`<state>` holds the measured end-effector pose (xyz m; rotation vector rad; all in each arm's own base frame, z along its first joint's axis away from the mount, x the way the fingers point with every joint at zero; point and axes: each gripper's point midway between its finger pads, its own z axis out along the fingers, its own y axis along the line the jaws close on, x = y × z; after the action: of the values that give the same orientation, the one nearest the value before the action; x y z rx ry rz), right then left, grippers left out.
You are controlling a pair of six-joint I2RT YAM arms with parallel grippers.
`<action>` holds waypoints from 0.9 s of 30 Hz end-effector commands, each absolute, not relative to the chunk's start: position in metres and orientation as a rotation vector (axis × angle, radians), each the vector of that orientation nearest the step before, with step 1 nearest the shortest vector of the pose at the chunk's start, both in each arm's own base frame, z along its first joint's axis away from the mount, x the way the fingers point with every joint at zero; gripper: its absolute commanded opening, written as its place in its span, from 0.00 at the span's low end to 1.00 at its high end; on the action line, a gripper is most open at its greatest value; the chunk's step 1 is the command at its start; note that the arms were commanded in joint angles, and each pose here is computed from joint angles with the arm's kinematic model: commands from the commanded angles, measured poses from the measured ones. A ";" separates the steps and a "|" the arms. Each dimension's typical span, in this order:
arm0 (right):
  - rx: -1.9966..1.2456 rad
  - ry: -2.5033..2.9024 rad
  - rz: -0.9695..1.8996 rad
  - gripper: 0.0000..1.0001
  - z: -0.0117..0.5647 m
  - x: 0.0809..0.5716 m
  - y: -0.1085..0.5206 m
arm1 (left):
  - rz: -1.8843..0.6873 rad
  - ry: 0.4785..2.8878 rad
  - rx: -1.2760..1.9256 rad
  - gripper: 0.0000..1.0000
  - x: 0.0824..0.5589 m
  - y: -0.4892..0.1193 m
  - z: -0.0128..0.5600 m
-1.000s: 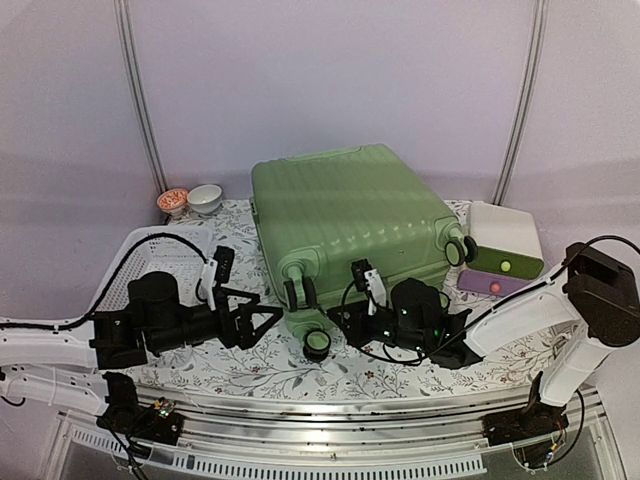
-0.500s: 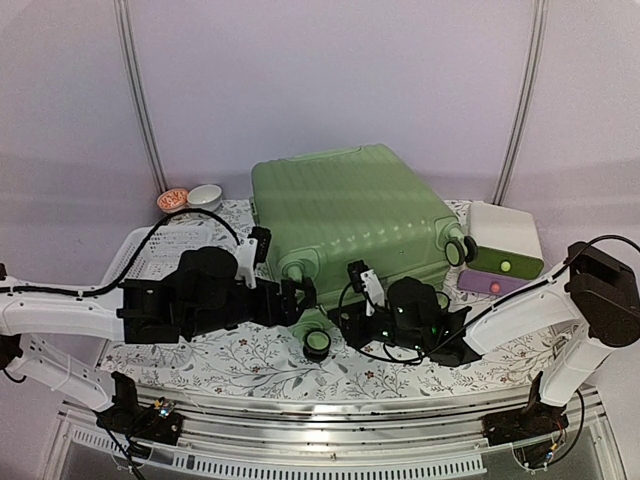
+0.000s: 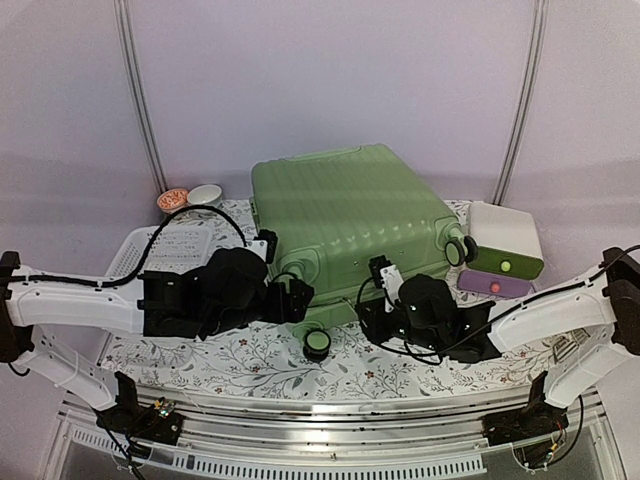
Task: Open, take out, and arrange the luggage
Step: Unzip the zipper of the luggage.
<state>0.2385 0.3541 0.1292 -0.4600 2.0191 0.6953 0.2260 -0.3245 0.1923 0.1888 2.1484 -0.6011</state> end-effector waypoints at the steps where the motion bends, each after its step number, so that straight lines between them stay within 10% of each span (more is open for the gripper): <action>1: -0.368 2.109 0.372 0.03 0.107 0.249 0.295 | -0.515 2.159 0.195 0.90 0.227 -0.317 0.187; 14: -0.100 2.195 0.096 0.03 0.101 0.252 0.197 | -0.525 2.129 0.260 0.88 0.227 -0.318 0.194; 27: -0.339 2.162 0.386 0.14 0.116 0.234 0.237 | -0.538 2.126 0.264 0.88 0.228 -0.318 0.195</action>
<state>0.2381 0.2219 0.1103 -0.2353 2.1682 0.3220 0.2275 -0.3234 0.1932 0.2534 2.1293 -0.5579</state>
